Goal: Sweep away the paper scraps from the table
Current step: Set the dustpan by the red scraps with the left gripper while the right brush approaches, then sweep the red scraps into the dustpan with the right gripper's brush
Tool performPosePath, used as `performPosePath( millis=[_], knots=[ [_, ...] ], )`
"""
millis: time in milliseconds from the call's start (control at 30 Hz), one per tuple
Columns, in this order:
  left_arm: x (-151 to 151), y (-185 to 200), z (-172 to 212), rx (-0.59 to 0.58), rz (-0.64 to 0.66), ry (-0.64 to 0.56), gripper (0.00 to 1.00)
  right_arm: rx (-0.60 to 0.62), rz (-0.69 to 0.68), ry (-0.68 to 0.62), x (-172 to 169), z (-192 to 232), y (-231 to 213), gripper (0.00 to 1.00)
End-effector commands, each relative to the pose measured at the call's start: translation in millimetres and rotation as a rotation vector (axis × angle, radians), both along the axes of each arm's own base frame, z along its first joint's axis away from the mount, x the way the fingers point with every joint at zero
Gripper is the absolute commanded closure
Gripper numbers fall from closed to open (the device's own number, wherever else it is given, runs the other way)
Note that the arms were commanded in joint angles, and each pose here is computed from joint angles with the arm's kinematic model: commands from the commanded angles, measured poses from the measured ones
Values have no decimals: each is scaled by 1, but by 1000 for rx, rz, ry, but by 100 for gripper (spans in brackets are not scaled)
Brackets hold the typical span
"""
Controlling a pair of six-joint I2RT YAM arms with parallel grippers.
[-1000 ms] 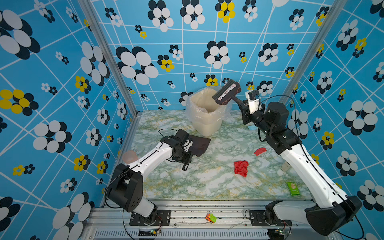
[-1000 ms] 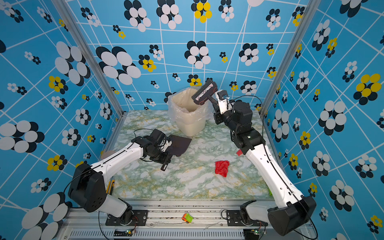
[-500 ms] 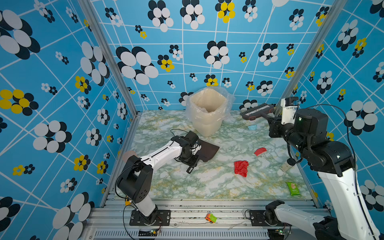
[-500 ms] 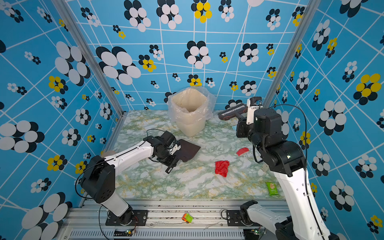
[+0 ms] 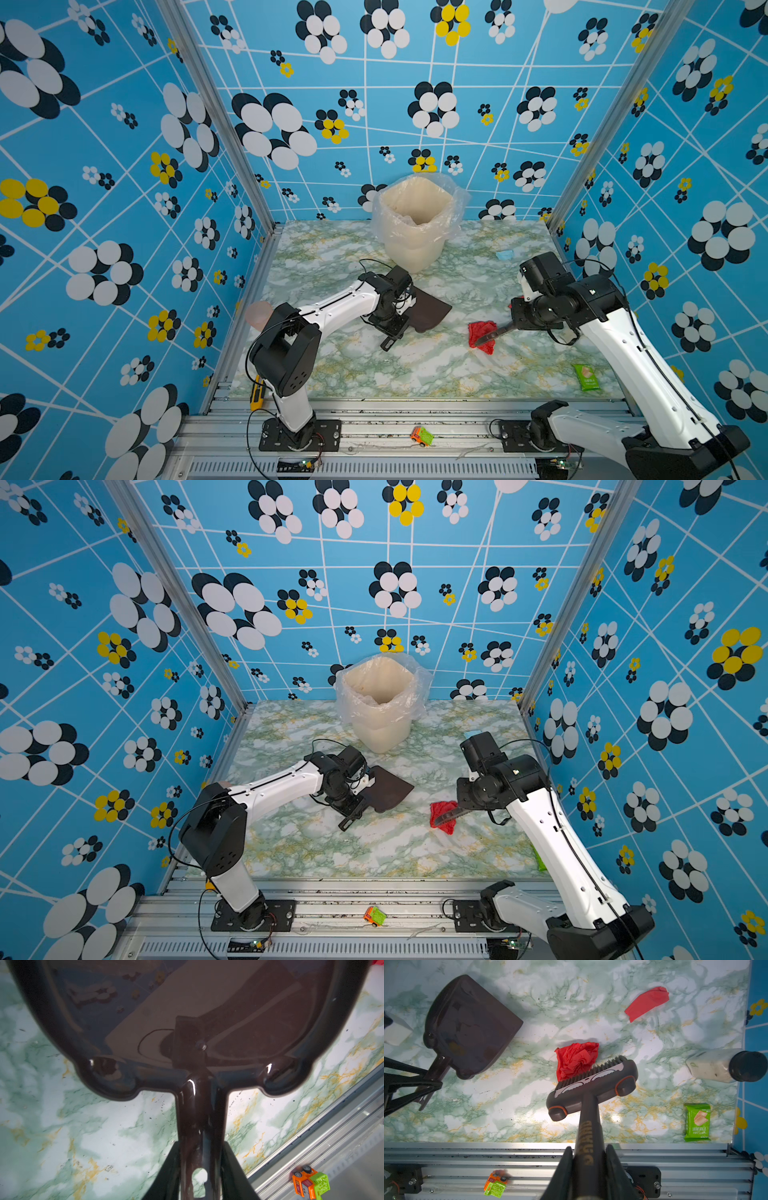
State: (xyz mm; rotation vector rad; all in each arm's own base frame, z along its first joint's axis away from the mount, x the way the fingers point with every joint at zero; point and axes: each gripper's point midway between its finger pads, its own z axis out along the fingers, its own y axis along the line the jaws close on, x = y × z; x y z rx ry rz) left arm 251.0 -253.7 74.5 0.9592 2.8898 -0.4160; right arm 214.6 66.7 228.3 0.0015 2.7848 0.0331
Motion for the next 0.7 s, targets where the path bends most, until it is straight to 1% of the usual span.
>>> performPosePath(
  millis=[0,133,233,333,367,500,567,667],
  knots=[
    [1,-4,-1,15,-17,12,100,72,0,-6,1,-1,12,100],
    [1,-12,-6,25,-33,19,100,80,19,21,8,-17,19,100],
    [-1,-16,-8,42,-52,17,100,73,23,-2,20,-24,21,100],
    [-4,-18,-8,57,-68,8,100,69,6,-80,40,-22,20,100],
    [-6,-18,-13,72,-72,18,100,67,-5,-114,48,-19,17,100],
    [-8,-14,-18,113,-79,6,100,63,-55,-247,77,2,4,100],
    [-8,-12,-18,123,-79,1,100,67,-73,-306,88,13,-2,100],
    [-8,-13,-19,125,-73,-7,100,95,-40,-343,93,27,2,100]
  ],
)
